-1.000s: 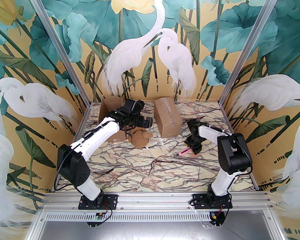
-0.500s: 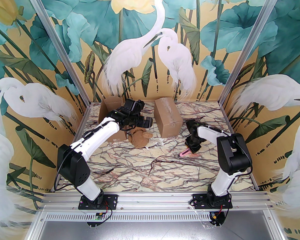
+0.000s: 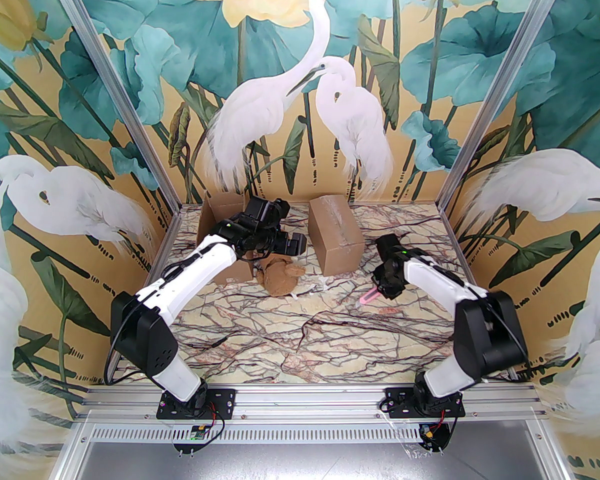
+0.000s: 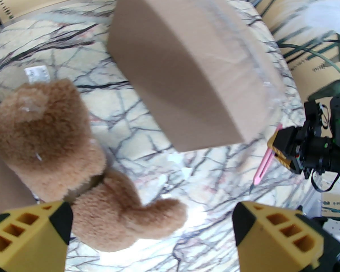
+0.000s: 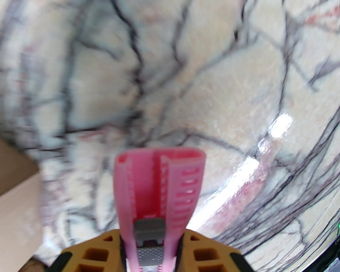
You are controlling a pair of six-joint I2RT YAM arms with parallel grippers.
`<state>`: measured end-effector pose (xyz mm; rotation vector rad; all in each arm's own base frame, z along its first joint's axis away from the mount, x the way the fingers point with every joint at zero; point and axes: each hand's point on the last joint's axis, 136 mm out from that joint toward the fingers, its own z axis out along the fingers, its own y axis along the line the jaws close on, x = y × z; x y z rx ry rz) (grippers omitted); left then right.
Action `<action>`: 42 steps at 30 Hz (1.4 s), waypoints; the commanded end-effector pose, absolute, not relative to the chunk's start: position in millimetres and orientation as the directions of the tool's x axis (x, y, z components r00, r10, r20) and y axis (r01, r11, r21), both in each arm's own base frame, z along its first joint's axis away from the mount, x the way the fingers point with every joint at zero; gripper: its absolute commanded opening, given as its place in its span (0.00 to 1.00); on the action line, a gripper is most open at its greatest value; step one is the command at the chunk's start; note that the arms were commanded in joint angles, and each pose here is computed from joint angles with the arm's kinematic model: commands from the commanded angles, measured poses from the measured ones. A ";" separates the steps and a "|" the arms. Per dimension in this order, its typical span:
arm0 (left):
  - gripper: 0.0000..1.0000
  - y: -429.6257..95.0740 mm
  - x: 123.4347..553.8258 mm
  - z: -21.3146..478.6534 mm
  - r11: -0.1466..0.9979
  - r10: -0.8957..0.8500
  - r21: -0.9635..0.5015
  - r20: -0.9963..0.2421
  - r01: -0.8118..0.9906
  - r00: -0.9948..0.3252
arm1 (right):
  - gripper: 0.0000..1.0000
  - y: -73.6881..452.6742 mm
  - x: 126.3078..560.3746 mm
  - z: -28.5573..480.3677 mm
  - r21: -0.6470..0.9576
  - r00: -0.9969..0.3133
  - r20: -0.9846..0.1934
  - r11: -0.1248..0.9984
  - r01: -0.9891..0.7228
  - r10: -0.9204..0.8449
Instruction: Unpack the express box
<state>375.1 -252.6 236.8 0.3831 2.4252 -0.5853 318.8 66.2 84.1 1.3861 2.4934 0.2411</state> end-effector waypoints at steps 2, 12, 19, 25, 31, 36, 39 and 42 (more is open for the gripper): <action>0.96 -290.6 347.3 279.8 0.746 0.184 -0.377 -0.676 0.549 -0.713 | 0.23 56.1 321.3 105.6 0.317 -0.493 -0.246 0.550 0.773 0.835; 0.91 -387.4 302.7 299.4 0.494 0.364 -0.372 -0.732 0.786 -0.575 | 0.24 54.1 341.2 208.8 0.470 -0.505 -0.437 0.668 0.577 0.744; 0.87 -436.5 306.8 281.2 0.428 0.427 -0.391 -0.707 0.815 -0.564 | 0.24 65.8 345.1 250.8 0.562 -0.505 -0.467 0.685 0.464 0.726; 0.83 -458.2 309.3 279.0 0.370 0.429 -0.417 -0.716 0.830 -0.551 | 0.24 74.1 347.4 267.4 0.598 -0.518 -0.471 0.690 0.407 0.714; 0.82 -470.1 299.7 268.6 0.310 0.447 -0.457 -0.704 0.833 -0.552 | 0.25 83.9 353.2 277.5 0.632 -0.532 -0.460 0.683 0.365 0.710; 0.80 -472.1 309.2 257.0 0.342 0.457 -0.430 -0.701 0.836 -0.547 | 0.24 91.7 356.0 287.6 0.660 -0.541 -0.455 0.676 0.329 0.707; 0.78 -472.8 318.4 251.8 0.376 0.460 -0.403 -0.701 0.834 -0.546 | 0.24 93.8 355.6 293.4 0.666 -0.543 -0.459 0.677 0.314 0.703; 0.75 -476.6 322.2 252.0 0.374 0.458 -0.399 -0.706 0.837 -0.541 | 0.24 97.0 355.4 293.8 0.665 -0.556 -0.456 0.681 0.307 0.695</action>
